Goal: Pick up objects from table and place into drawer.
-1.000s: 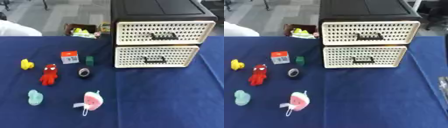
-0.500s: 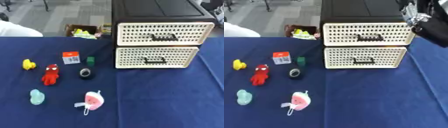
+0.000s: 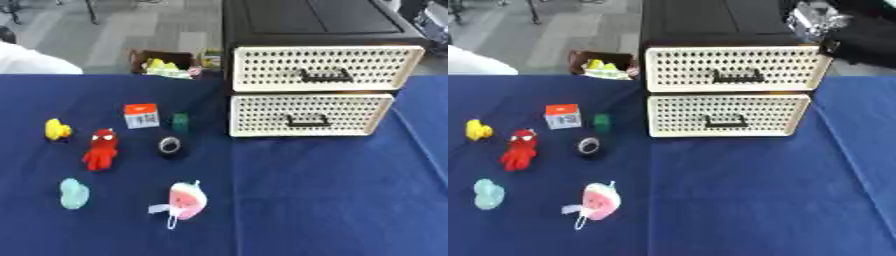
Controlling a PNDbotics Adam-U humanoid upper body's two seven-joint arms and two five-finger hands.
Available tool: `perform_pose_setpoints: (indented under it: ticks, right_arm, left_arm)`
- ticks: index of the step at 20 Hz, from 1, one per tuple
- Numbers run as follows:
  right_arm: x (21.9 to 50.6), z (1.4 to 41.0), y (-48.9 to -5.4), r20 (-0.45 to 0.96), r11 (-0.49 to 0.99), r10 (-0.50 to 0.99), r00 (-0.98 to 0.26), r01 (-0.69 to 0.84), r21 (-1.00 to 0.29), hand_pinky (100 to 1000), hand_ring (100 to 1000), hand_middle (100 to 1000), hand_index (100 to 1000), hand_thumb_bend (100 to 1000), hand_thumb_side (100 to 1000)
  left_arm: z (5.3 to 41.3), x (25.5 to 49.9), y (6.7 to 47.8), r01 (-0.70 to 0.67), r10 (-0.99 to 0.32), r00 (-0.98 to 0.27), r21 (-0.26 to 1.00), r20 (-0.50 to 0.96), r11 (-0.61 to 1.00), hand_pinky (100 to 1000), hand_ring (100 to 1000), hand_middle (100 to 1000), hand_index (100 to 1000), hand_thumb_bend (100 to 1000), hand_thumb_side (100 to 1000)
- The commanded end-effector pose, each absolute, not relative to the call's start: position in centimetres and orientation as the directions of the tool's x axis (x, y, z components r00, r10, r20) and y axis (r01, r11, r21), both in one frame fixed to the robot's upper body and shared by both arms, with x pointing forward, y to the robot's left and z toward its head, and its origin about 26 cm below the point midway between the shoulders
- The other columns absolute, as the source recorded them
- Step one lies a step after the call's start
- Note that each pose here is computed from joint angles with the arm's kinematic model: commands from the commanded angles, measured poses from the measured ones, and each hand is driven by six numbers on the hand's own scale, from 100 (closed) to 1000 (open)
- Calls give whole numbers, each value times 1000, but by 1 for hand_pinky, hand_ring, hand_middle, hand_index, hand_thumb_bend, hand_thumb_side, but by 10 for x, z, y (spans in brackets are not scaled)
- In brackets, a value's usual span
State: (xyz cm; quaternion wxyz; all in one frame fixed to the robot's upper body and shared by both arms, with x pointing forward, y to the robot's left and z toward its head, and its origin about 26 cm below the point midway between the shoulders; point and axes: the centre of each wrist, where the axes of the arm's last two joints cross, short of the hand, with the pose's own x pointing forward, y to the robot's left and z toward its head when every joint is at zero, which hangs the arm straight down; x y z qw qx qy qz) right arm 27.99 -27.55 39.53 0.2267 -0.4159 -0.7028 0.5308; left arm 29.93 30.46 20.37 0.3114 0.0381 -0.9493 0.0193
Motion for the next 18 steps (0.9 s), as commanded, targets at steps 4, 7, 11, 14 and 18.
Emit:
perform_pose_setpoints:
  ticks: [4,7,11,14,18]
  right_arm:
    - [271,411,-271,-129,6,785,-606,216,-976,100,100,100,838,100,1000]
    - [273,414,-272,-111,-29,749,-653,136,-990,100,100,100,859,135,1000]
    - [278,418,-275,-93,-100,706,-702,31,-995,100,100,100,877,324,1000]
    - [282,421,-279,-58,-120,701,-711,-38,-992,100,100,100,879,319,1000]
    - [288,420,-284,-9,-119,711,-703,-107,-987,100,100,100,889,317,1000]
  left_arm:
    - [213,296,307,-81,-77,-817,19,572,997,509,554,571,646,125,958]
    - [213,295,307,-80,-78,-816,22,573,997,509,554,571,646,125,957]
    - [213,295,307,-80,-80,-814,26,575,996,509,554,570,645,125,959]
    - [213,295,308,-81,-82,-814,28,575,996,509,554,570,645,125,958]
    - [213,295,308,-83,-86,-811,32,578,996,508,554,570,645,126,961]
